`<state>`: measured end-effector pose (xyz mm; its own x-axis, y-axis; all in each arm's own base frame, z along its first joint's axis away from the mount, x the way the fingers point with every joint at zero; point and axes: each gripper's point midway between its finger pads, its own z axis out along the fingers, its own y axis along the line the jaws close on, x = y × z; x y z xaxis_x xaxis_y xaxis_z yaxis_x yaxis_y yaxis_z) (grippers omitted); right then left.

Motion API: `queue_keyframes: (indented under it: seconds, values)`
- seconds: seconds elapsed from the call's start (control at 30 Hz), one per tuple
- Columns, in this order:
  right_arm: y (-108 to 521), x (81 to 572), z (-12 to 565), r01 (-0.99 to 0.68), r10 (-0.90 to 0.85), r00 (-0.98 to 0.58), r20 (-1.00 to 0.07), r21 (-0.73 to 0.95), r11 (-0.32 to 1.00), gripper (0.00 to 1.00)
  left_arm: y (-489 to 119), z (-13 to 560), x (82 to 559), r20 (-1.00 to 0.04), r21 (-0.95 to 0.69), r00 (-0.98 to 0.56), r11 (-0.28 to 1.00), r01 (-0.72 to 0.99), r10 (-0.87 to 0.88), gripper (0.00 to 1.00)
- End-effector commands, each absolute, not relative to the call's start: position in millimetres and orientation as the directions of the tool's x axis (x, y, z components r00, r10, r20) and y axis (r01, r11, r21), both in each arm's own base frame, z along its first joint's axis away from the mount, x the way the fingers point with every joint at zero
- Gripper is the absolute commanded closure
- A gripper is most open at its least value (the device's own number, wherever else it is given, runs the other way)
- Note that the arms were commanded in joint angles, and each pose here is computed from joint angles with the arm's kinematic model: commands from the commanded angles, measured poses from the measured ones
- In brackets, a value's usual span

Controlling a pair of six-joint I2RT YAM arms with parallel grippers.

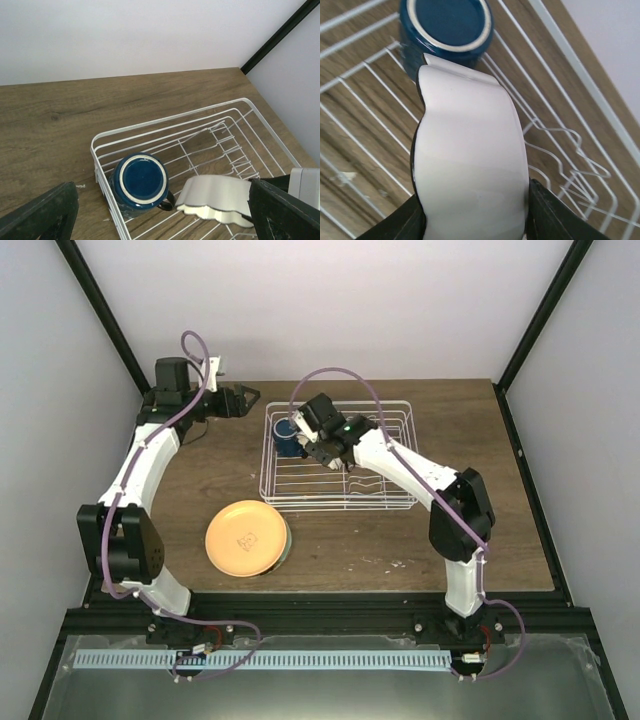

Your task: Load the mixed dishes into the dish rack

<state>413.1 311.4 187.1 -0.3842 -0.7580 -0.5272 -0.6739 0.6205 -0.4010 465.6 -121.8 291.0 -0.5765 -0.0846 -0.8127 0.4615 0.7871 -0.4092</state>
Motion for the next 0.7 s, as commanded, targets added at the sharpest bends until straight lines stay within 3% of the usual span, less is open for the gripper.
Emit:
queue_keyframes:
  seconds: [0.0, 0.13, 0.47, 0.67]
  values:
    - [294.0, 423.7, 213.5, -0.530, -0.801, -0.355, -0.482, -0.602, 0.598, 0.81, -122.8, 306.1, 455.5, -0.841, -0.388, -0.536, 0.773, 0.501, -0.075, 0.06]
    - [295.1, 420.9, 194.8, -0.515, -0.848, -0.343, -0.404, -0.674, 0.530, 0.80, -123.0, 301.8, 451.9, -0.837, -0.390, -0.542, 0.773, 0.500, -0.072, 0.06]
    - [316.2, 419.3, 173.6, -0.504, -0.898, -0.297, -0.325, -0.745, 0.437, 0.78, -120.2, 299.5, 442.5, -0.838, -0.380, -0.541, 0.782, 0.494, -0.066, 0.05]
    - [328.7, 400.6, 164.6, -0.565, -0.919, -0.259, -0.296, -0.726, 0.393, 0.65, -120.1, 297.0, 441.2, -0.836, -0.380, -0.545, 0.784, 0.491, -0.064, 0.05]
